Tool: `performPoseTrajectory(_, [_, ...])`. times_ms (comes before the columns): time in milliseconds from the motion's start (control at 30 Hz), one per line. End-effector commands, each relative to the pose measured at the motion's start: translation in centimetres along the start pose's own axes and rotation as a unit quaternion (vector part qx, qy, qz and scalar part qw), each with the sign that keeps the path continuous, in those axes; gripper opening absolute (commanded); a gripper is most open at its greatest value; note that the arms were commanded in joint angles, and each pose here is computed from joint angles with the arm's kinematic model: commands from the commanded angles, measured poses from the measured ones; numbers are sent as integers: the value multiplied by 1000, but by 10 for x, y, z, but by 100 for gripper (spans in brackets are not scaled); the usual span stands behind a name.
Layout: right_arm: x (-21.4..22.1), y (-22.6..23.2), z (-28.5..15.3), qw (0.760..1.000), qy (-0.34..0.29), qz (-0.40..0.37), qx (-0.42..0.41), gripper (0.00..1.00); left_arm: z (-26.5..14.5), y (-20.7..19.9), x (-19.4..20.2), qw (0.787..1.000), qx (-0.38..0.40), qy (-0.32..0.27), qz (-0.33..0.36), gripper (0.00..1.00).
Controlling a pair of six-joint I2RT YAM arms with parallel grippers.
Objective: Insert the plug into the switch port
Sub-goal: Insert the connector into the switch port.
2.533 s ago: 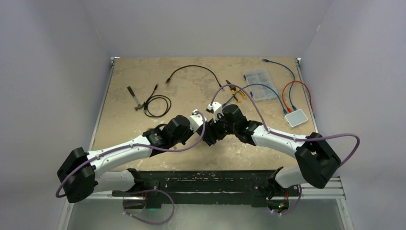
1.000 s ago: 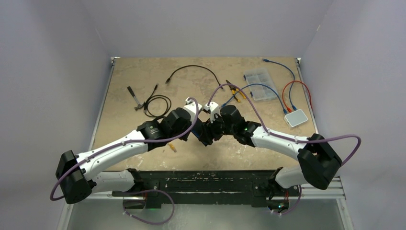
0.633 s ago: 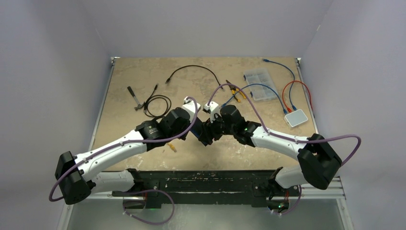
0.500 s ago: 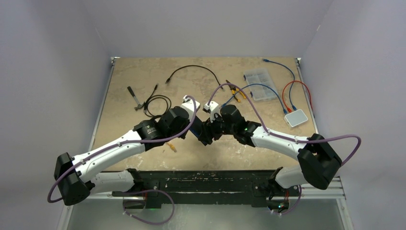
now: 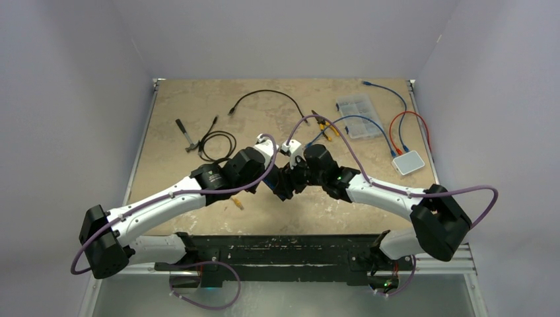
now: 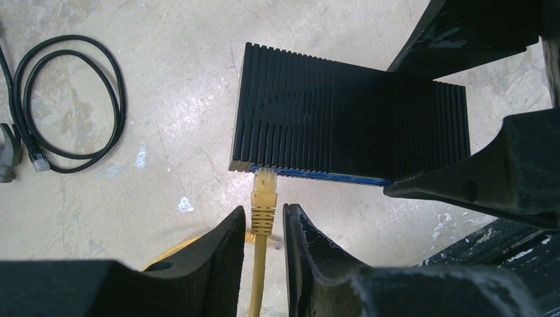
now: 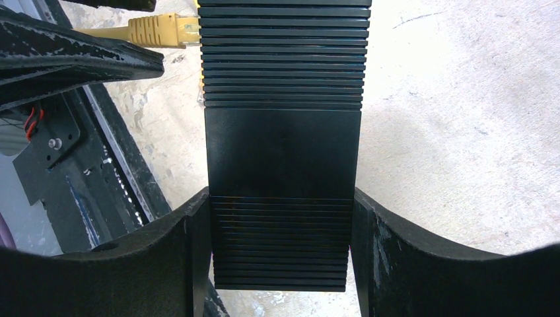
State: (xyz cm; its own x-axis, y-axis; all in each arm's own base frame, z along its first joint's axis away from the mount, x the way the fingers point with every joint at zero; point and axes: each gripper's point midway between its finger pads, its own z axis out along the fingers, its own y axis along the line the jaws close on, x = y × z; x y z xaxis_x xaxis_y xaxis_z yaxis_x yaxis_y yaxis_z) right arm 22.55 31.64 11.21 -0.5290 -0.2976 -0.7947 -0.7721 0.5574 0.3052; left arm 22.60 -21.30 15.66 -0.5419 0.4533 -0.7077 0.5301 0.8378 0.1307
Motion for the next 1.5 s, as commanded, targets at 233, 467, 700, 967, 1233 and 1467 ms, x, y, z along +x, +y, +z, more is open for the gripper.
performPoseTrajectory(233, [-45,17,-7,997,-63,-22,-37,0,2,-2,-8,1000,-1,-3,12,15])
performPoseTrajectory(467, [-50,25,-7,994,-74,-48,-62,0,4,-10,-25,999,21,-34,21,0])
performPoseTrajectory(700, [-59,60,-22,981,-101,-71,-151,0,10,-27,-51,992,64,-102,33,0])
performPoseTrajectory(967, [-61,77,-32,973,-111,-74,-187,0,-12,-32,-92,972,92,-217,-4,0])
performPoseTrajectory(1233, [-64,82,-35,970,-114,-83,-199,0,4,-27,-79,980,63,-190,9,0])
performPoseTrajectory(1467, [-54,80,-36,971,-100,-87,-197,0,-15,40,-91,979,-39,-199,-6,0])
